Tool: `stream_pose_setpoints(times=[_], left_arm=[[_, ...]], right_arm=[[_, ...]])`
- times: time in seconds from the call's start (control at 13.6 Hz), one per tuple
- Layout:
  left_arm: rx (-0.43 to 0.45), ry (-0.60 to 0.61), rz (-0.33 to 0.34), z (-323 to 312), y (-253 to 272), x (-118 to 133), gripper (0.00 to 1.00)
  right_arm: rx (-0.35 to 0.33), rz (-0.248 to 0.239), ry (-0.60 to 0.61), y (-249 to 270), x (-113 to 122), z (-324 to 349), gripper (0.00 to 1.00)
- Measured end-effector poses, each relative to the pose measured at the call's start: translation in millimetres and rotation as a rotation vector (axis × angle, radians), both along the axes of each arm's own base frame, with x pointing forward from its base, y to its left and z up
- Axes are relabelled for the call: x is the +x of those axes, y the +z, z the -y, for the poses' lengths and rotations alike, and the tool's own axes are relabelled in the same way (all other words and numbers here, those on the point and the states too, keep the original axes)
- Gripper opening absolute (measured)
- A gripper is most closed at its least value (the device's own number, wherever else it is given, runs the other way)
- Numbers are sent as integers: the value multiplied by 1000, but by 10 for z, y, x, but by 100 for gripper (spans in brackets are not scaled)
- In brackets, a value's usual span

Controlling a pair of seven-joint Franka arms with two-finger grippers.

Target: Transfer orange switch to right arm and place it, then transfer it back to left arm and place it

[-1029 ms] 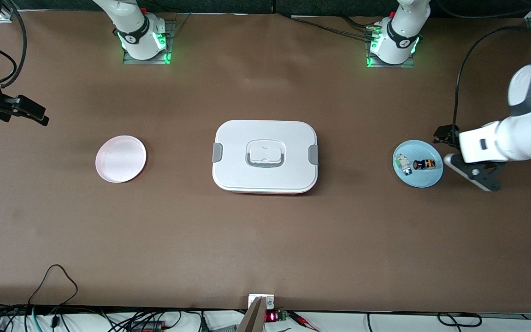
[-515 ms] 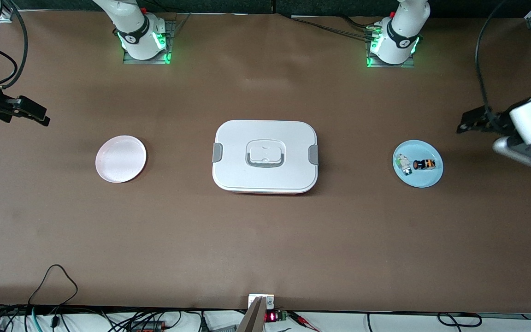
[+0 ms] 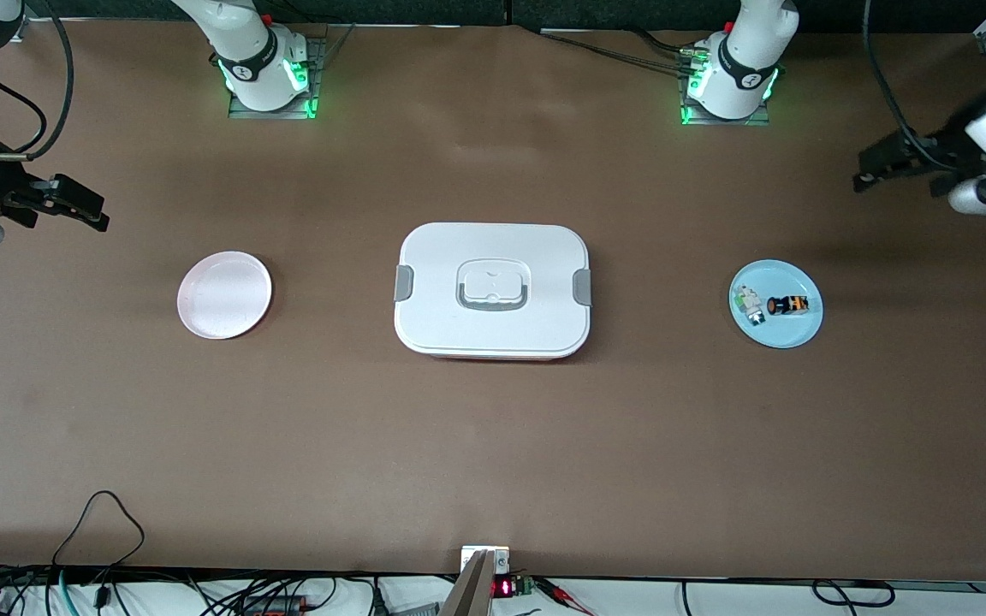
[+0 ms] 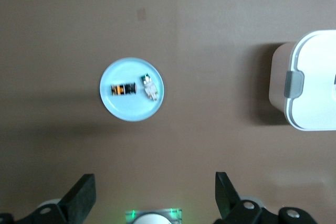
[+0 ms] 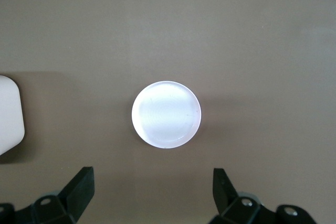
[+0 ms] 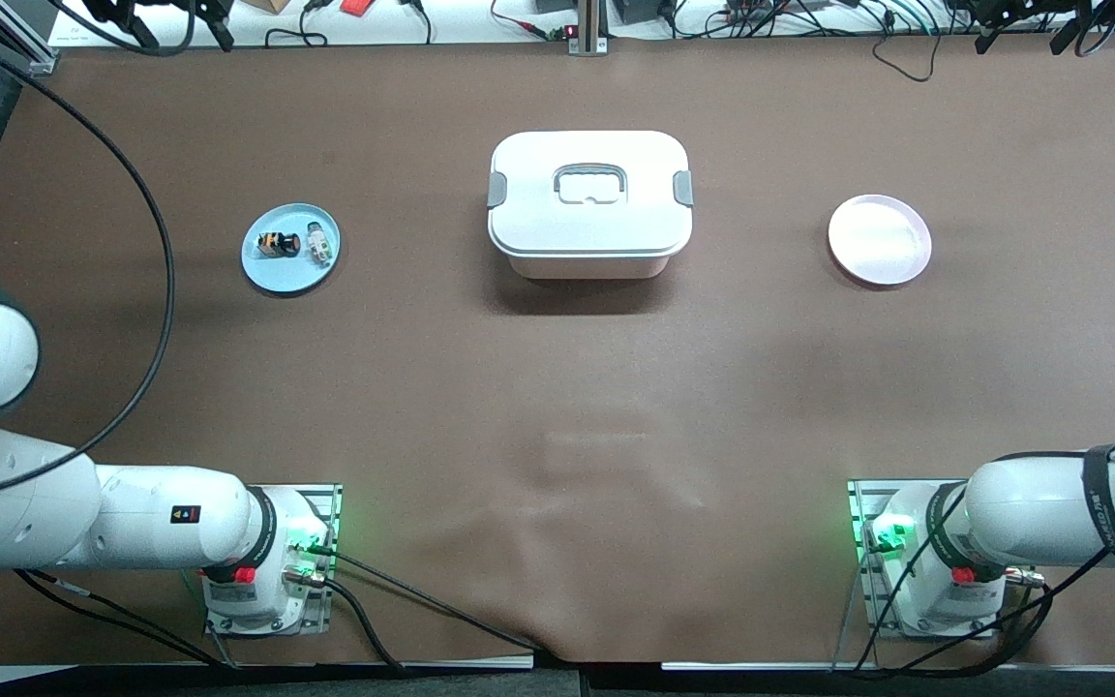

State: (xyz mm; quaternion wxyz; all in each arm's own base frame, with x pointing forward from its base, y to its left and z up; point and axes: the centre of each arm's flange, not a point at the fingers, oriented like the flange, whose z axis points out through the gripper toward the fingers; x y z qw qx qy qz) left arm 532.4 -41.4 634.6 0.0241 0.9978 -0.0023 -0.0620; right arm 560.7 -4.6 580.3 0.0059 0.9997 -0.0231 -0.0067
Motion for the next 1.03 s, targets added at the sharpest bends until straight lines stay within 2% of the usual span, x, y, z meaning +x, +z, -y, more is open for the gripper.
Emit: stream_pose_setpoints(times=[0.29,1.03], left_arm=[[2,14,9,-34,34,-143,100],[1,53,47,-283,-21,-58,100]], right_arm=[[0,-1,26,5,-2,49,100],[1,-2,33,9,-4,56,100]])
